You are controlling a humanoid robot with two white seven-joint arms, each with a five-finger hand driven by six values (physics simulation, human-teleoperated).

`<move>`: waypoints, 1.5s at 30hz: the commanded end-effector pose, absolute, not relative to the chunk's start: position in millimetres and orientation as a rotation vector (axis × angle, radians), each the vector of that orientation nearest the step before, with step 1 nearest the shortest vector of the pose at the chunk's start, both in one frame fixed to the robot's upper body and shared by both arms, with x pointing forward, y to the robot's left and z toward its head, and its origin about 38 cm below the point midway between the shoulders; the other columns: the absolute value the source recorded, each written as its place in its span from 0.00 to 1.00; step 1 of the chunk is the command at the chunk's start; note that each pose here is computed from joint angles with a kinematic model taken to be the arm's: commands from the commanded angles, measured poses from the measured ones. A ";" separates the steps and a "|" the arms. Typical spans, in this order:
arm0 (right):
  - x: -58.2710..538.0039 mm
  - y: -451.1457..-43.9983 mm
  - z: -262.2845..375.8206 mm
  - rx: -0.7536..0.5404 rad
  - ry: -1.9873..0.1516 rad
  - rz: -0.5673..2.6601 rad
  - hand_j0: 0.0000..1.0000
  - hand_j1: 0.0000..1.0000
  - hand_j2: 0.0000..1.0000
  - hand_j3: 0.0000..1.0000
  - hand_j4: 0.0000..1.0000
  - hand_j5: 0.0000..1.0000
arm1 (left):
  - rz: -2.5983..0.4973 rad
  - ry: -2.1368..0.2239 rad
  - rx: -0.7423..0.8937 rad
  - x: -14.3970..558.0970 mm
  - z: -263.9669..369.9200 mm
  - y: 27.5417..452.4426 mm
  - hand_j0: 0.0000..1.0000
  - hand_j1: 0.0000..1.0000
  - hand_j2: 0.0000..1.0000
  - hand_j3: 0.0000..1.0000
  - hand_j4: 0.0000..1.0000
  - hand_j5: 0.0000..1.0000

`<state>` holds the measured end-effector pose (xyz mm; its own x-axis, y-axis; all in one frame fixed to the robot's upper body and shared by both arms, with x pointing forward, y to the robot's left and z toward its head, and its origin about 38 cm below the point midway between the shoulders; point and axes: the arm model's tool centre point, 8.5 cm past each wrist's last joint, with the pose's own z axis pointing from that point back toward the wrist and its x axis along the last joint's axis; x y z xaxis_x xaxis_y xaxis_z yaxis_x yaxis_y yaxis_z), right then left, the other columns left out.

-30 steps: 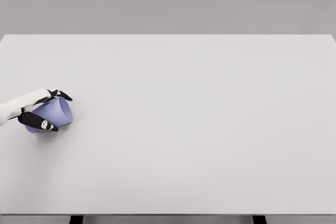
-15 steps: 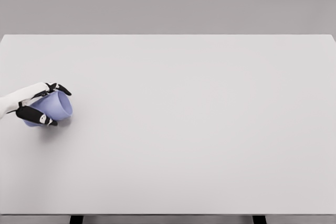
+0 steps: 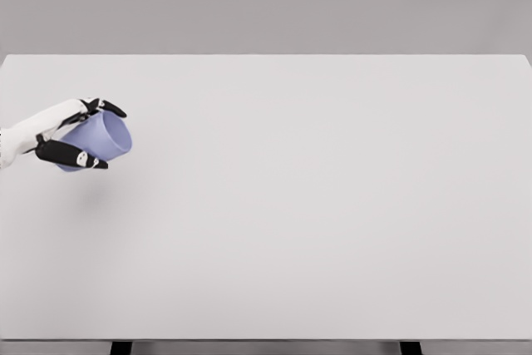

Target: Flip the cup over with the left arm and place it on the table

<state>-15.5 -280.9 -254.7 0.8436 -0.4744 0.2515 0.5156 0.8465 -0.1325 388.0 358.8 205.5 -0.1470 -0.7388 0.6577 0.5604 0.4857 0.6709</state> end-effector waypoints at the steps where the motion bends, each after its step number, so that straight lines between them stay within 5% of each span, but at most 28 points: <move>1: -16.6 -280.9 -254.6 -0.199 -0.212 -0.527 1.00 1.00 1.00 1.00 1.00 1.00 | -1.119 -1.353 0.142 390.0 209.4 351.8 0.69 0.69 0.69 0.69 0.69 0.69; 45: -16.1 -281.0 -254.7 -0.199 -0.213 -0.527 1.00 1.00 1.00 1.00 1.00 1.00 | -0.926 -1.712 -0.404 390.4 186.6 211.0 0.72 0.72 0.72 0.72 0.72 0.72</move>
